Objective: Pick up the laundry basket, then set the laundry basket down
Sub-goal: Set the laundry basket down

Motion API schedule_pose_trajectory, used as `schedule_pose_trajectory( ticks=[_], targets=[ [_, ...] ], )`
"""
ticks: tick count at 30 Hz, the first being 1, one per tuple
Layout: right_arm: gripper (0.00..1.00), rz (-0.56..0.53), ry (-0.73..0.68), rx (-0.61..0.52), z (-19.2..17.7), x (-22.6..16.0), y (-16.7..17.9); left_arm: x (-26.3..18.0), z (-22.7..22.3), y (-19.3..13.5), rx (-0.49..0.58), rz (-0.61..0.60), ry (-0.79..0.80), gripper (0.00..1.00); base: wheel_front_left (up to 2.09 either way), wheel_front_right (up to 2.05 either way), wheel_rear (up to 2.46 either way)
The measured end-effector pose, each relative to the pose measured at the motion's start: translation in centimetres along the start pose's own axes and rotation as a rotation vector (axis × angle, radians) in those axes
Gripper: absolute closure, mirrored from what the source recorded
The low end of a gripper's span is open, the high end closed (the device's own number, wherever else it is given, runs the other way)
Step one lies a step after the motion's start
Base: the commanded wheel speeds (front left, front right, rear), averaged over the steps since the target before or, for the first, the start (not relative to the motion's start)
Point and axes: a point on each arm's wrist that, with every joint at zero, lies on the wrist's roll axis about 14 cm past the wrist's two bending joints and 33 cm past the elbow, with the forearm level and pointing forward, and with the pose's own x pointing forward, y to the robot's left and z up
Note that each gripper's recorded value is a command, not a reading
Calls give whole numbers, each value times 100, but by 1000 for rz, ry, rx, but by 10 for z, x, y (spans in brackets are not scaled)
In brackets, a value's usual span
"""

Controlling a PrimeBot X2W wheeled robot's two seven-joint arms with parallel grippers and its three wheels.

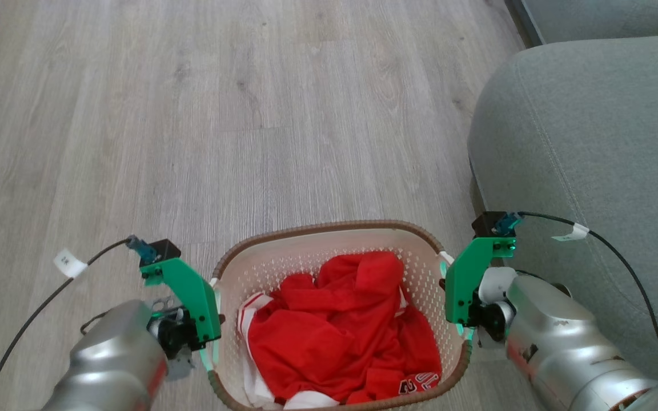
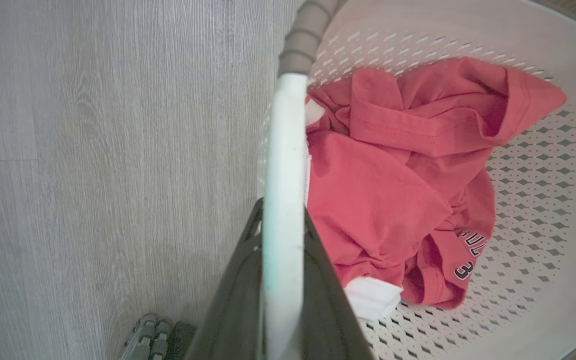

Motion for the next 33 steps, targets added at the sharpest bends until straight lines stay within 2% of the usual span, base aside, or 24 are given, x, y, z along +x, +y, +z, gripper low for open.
schedule_pose_trajectory(
  ticks=[9,13,18,33],
  targets=[
    [100,0,-17,13,1,12,-4,11,8,3,4,4,-29,100,0,0,0],
    [100,4,-43,7,17,26,-7,22,26,4,6,-1,-58,100,0,0,0],
    [100,3,-61,4,30,49,-14,40,47,7,21,-6,-83,100,0,0,0],
    [100,-10,-46,-16,20,136,-46,118,62,33,42,2,-77,100,0,0,0]
  ],
)
